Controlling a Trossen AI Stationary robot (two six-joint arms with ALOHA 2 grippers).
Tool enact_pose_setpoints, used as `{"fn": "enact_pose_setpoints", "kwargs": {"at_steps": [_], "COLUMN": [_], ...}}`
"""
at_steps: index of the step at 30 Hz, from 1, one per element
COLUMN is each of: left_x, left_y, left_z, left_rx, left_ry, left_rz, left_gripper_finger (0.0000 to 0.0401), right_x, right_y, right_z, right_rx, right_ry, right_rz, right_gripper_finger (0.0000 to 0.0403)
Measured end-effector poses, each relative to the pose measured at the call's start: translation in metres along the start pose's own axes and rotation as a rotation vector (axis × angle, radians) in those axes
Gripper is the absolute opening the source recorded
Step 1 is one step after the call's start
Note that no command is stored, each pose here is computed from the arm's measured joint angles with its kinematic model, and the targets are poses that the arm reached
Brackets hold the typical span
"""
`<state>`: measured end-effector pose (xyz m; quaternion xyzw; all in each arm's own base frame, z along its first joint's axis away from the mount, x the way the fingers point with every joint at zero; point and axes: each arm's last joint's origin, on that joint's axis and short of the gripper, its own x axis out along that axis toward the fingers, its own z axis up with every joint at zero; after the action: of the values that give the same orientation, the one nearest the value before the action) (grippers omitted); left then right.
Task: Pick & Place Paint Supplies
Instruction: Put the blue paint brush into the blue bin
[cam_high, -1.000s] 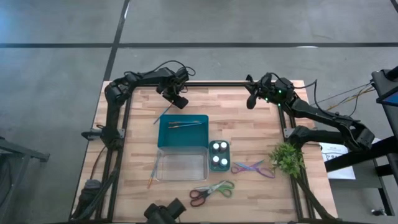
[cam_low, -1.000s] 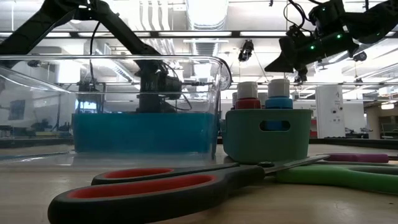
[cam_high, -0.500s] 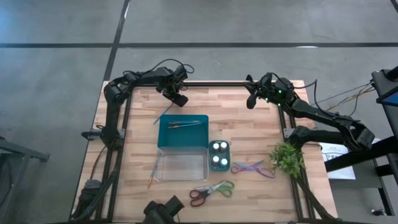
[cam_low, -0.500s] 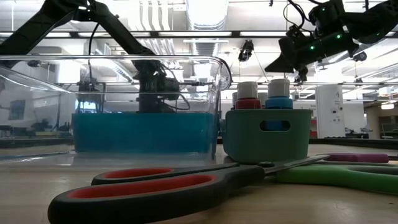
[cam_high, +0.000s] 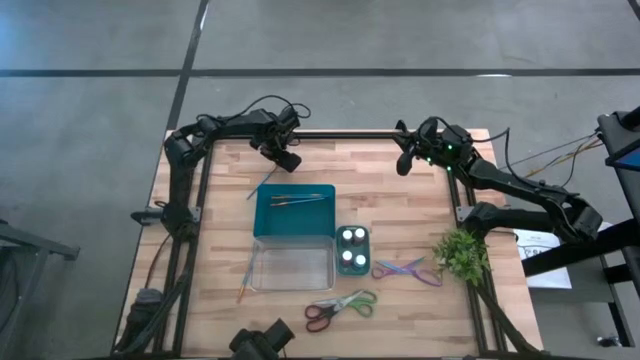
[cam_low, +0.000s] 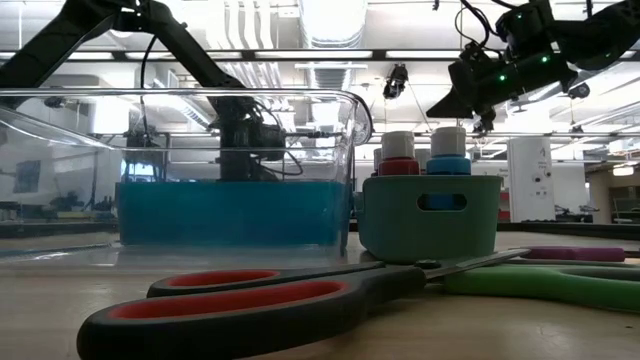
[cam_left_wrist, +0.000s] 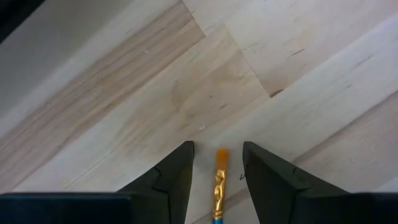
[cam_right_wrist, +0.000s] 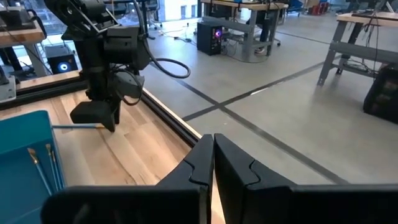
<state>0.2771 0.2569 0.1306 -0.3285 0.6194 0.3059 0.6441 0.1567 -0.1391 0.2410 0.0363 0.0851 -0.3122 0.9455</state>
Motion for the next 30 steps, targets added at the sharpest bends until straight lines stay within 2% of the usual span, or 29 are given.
{"fn": "enact_pose_setpoints", "kwargs": {"at_steps": [5, 14, 22, 30], "left_x": [0.001, 0.001, -0.011, -0.049], "left_y": [0.000, 0.000, -0.001, -0.002], "left_z": [-0.001, -0.004, -0.012, -0.010], "left_rx": [-0.001, -0.013, -0.014, 0.006], "left_ry": [0.014, 0.049, 0.064, -0.114], "left_rz": [-0.003, -0.015, -0.033, -0.052], "left_gripper_finger": [0.0125, 0.0011, 0.0004, 0.0003], "right_x": [0.000, 0.000, 0.000, 0.000], "right_y": [0.000, 0.000, 0.000, 0.000], "right_z": [0.000, 0.000, -0.001, -0.001], "right_rx": [0.003, 0.003, 0.004, 0.004], "right_ry": [0.001, 0.004, 0.009, 0.014], "right_rz": [0.000, 0.000, 0.001, 0.001], "right_gripper_finger": [0.0009, 0.0009, 0.0009, 0.0009]}}
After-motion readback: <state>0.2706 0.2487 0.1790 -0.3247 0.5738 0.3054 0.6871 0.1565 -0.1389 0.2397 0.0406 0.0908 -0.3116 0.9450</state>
